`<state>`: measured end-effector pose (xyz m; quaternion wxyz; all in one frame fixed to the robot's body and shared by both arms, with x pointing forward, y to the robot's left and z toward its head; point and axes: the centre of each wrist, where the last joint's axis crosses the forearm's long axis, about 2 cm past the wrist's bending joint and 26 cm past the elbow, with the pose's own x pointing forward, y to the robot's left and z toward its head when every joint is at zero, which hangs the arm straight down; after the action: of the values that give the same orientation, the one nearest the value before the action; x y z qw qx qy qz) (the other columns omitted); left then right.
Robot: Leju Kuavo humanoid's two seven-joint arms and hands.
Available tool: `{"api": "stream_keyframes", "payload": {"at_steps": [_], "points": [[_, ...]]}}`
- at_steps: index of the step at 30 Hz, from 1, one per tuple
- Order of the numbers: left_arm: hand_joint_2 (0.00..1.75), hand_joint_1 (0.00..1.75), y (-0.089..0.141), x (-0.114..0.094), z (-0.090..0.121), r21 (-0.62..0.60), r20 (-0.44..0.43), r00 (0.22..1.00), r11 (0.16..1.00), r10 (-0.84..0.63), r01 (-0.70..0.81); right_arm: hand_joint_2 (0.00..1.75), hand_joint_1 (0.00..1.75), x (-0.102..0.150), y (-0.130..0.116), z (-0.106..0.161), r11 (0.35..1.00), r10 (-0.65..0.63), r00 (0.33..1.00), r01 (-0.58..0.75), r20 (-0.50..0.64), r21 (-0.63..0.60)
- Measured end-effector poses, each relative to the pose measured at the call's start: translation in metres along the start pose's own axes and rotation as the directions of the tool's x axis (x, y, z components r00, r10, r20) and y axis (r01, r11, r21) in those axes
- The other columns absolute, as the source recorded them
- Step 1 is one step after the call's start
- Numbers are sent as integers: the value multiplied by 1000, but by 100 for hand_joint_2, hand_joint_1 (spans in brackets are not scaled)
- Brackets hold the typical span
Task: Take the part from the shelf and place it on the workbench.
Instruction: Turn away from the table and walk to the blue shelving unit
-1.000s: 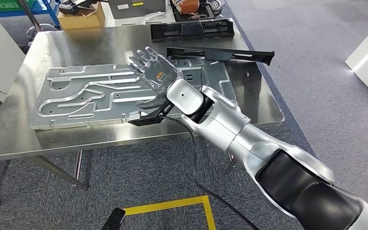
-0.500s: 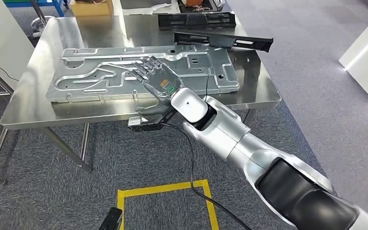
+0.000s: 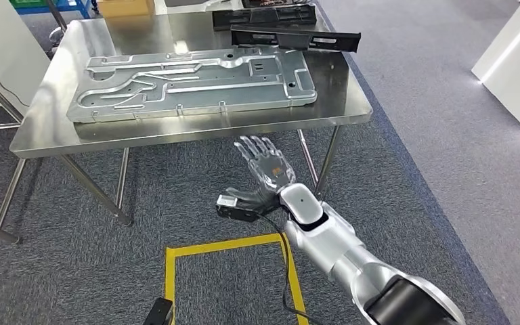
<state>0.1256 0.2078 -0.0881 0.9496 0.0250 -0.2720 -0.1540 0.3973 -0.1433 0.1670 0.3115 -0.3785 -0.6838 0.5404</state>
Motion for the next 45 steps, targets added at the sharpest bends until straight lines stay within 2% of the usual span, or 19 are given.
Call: {"api": "stream_keyframes", "payload": {"at_steps": [5, 9, 12, 15, 18, 20, 24, 28, 38, 45], "points": [[0, 0, 5, -2, 0, 20, 0, 1000, 1000, 22, -22, 0, 0, -12, 43, 40, 987, -137, 976, 149, -169, 60], [0, 0, 4, -4, 0, 25, -8, 999, 999, 33, -33, 0, 0, -19, 90, 93, 944, -221, 895, 296, -389, 145], [0, 0, 3, -7, 1, 23, -26, 999, 999, 32, -32, 0, 0, -15, 125, 146, 874, -231, 783, 427, -577, 230], [0, 0, 4, -13, 2, 16, -37, 999, 999, 30, -30, 0, 0, -6, 151, 196, 766, -185, 650, 565, -737, 306], [0, 0, 7, -16, 3, 16, -46, 999, 999, 28, -27, 0, 0, 7, 169, 241, 637, -128, 497, 705, -858, 313], [0, 0, 9, -16, 2, 19, -50, 998, 1000, 25, -24, 0, 0, 13, 175, 262, 565, -80, 412, 769, -908, 299], [0, 0, 10, -16, 2, 16, -60, 998, 1000, 19, -18, 0, 0, 32, 185, 300, 429, 57, 299, 854, -952, 294], [0, 0, 10, -20, 3, 10, -74, 997, 1000, 8, -7, 0, 0, 49, 190, 329, 327, 135, 271, 896, -953, 301], [0, 0, 14, -11, 0, 17, -75, 996, 999, -50, 51, 0, 0, 63, 193, 349, 190, 200, 138, 966, -970, 176], [0, 0, 10, -11, 1, 15, -149, 983, 994, -109, 112, 0, 0, 69, 193, 358, 145, 287, 148, 970, -946, 195]]}}
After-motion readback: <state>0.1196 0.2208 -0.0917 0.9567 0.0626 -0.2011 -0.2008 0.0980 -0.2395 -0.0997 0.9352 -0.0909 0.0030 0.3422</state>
